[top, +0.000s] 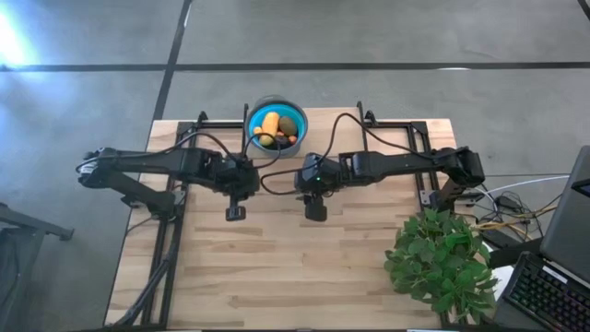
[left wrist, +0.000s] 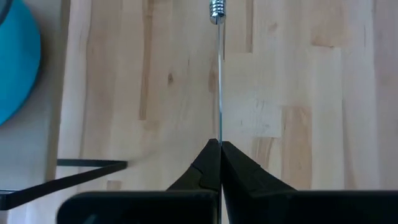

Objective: Pick & Place Fruit
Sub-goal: Put the table knife on the shelf

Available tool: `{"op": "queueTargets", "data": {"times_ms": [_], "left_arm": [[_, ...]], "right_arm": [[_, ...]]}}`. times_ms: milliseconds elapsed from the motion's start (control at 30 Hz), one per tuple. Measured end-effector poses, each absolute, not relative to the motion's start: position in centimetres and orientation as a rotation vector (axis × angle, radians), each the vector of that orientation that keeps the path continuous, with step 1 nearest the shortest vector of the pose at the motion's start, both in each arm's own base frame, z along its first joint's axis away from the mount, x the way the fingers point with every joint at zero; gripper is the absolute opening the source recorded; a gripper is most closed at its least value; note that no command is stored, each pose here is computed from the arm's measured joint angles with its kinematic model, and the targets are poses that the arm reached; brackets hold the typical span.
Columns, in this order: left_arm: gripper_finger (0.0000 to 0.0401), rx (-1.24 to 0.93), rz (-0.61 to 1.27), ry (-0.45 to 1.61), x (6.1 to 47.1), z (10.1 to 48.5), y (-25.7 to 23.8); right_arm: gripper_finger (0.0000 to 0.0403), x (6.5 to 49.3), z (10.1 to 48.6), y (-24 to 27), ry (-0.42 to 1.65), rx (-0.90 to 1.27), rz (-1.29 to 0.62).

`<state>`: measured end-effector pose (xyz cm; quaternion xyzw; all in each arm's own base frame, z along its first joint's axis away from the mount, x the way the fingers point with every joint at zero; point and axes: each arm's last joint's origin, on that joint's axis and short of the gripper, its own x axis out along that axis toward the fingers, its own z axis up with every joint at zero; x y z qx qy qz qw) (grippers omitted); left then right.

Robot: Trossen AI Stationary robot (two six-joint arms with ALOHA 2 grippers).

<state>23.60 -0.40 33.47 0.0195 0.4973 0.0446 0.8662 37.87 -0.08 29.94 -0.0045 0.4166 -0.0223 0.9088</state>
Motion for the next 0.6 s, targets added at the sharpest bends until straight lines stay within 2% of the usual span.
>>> {"op": "queueTargets", "data": {"times_ms": [333, 600], "left_arm": [[0.0003, 0.069, 0.091, 1.011, 23.86, 33.62, -0.36], [0.0005, 0.078, 0.094, 1.01, 23.88, 33.59, -0.34]], "right_arm": [[0.0107, 37.68, 29.79, -0.17, 0.884, -0.001, -0.051], [0.0035, 37.64, 29.75, -0.14, 0.889, 0.029, -0.056]]}}
